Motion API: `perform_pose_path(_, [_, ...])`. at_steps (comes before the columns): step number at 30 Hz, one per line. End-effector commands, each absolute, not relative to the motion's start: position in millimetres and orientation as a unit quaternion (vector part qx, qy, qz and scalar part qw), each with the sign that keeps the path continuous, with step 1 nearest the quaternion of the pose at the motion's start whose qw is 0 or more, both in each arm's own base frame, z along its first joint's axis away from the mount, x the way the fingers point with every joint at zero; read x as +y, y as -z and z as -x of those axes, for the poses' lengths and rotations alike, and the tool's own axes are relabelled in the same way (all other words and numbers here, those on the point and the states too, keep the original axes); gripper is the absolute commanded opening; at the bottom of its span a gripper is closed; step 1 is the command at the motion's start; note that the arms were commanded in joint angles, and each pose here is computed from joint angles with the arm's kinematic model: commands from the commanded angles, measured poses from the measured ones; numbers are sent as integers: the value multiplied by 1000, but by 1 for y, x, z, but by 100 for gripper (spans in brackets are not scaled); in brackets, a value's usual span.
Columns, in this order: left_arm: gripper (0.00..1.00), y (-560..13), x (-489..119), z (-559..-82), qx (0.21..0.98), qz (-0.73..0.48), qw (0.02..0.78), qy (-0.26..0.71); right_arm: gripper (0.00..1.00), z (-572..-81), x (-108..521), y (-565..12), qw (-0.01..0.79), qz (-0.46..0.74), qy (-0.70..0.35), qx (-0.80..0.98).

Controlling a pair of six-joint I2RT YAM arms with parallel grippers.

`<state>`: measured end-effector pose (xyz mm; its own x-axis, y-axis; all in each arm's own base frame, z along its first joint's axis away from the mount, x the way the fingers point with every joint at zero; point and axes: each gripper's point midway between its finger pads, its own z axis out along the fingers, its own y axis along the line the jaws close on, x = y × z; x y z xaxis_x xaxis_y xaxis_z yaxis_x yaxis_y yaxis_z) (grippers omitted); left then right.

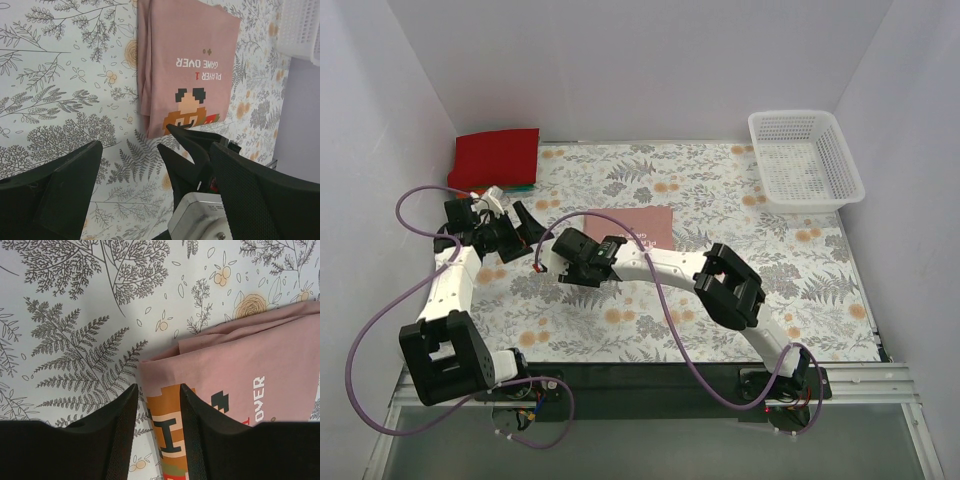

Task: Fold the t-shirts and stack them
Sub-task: Neatly place the folded tshirt to the corner

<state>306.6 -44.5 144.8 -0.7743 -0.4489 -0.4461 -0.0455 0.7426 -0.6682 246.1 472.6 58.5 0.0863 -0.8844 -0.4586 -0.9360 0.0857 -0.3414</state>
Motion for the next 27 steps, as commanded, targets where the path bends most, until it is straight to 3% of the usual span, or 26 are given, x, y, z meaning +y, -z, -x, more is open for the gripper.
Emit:
perform_pose_path(1, [88,-162,-44,-316,871,135,327,341,45,-253,485,-68,314,666,-52,675])
perform_pose_path(9, [89,-154,-44,-318,871,139,318,347,50,-246,484,-47,291,672,-61,678])
perform_pose_path(12, [89,-148,-43,-319,873,143,313,345,47,-249,480,-37,284,673,-48,681])
perform_pose_path(13, [89,-144,-42,-318,874,146,309,345,43,-250,479,-37,284,673,-47,681])
perform_pose_path(17, [90,-128,-46,-314,870,179,280,364,2,-251,475,-45,287,669,-55,683])
perform_pose_path(27, [94,-104,-78,-325,828,226,264,441,1,-254,470,-79,284,659,-161,678])
